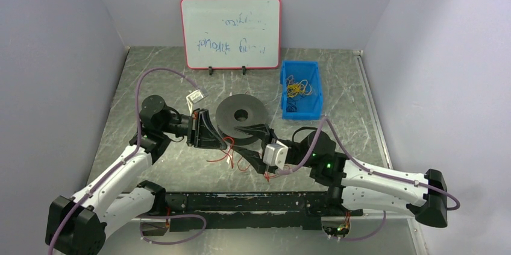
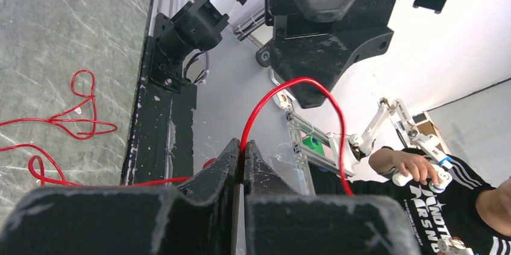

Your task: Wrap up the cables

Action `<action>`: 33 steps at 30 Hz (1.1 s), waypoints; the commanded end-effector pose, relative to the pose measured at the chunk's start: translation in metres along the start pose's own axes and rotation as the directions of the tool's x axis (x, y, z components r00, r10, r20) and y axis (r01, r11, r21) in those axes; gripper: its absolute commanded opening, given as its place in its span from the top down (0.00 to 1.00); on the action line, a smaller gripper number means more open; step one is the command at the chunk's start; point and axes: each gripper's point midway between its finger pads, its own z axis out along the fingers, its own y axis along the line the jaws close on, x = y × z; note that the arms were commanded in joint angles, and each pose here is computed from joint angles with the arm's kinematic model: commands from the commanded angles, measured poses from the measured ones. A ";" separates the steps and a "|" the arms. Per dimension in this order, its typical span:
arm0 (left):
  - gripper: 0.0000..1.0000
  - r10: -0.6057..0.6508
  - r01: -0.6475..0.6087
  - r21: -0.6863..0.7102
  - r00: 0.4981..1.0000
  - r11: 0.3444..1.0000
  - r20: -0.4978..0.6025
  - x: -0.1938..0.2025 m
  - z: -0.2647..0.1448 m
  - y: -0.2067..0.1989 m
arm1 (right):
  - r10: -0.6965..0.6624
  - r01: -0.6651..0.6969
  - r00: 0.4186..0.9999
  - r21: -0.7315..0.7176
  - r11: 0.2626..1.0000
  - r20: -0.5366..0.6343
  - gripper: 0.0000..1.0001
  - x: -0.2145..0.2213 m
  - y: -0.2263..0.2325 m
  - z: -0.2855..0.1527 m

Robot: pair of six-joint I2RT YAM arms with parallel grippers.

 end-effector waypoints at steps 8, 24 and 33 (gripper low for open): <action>0.93 0.058 -0.057 0.022 0.998 0.998 -0.030 0.009 0.000 -0.007 | 0.064 -0.067 0.991 0.019 0.998 0.116 0.52 -0.022 -0.008 0.024; 0.93 0.109 -0.110 -0.058 0.994 0.992 -0.023 0.014 0.000 -0.001 | 0.162 -0.169 0.983 0.093 0.981 0.084 1.00 -0.018 -0.024 0.030; 0.93 0.198 -0.199 -0.129 0.980 0.971 -0.020 0.018 0.016 0.007 | 0.477 -0.466 0.878 0.300 0.832 0.041 1.00 -0.008 -0.056 0.026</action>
